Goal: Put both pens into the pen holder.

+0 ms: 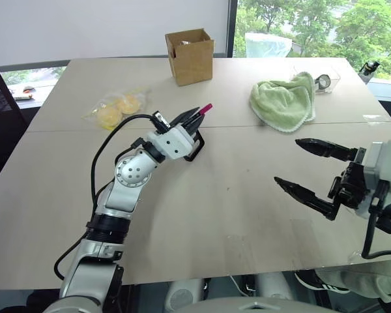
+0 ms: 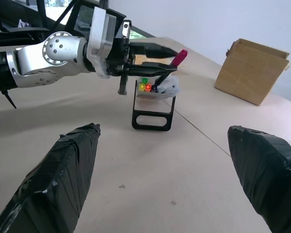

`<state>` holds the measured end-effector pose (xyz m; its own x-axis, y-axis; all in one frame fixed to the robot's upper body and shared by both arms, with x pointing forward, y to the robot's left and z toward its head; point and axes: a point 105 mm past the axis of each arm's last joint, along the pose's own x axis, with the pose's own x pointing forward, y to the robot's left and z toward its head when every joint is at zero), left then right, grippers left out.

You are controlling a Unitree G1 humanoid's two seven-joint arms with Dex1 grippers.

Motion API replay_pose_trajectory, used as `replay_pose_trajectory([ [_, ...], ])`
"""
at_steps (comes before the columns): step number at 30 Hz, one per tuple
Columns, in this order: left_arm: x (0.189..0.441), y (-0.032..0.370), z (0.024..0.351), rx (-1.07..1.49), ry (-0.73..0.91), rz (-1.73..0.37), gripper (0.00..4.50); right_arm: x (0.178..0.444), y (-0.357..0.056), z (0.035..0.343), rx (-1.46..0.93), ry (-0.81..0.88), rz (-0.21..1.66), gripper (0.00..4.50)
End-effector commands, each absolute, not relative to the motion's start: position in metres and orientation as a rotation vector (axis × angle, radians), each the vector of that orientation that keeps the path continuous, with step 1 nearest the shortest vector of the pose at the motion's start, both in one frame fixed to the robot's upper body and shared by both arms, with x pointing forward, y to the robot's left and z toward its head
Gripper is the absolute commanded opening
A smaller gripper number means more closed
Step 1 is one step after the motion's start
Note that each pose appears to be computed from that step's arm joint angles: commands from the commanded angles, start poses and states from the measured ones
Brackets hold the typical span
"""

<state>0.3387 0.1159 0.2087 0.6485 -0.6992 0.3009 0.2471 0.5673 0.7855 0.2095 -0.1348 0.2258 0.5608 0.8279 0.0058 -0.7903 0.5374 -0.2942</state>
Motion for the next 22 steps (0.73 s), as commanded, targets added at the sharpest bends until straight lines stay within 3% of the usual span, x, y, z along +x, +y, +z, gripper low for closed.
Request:
replay_pose_trajectory([
  [1, 0.313, 0.111, 0.235, 0.725, -0.783, -0.679, 2.58, 0.206, -0.134, 0.232, -0.301, -0.171, 0.967, 4.50],
  [4, 0.297, 0.105, 0.231, 0.649, -0.746, -0.817, 2.58, 0.207, -0.136, 0.226, -0.317, -0.136, 0.966, 4.50],
  [9, 0.273, 0.109, 0.194, 0.214, -0.289, -1.036, 2.58, 0.212, -0.149, 0.208, -0.336, -0.050, 0.903, 4.50],
  [11, 0.258, 0.117, 0.174, 0.165, -0.119, -1.068, 2.58, 0.212, -0.156, 0.199, -0.332, -0.002, 0.872, 4.50],
  [15, 0.248, 0.145, 0.155, 0.079, 0.070, -0.954, 2.58, 0.200, -0.172, 0.180, -0.314, 0.087, 0.808, 4.50],
  [22, 0.240, 0.171, 0.148, 0.043, 0.158, -0.820, 2.58, 0.184, -0.199, 0.156, -0.312, 0.192, 0.718, 4.50],
])
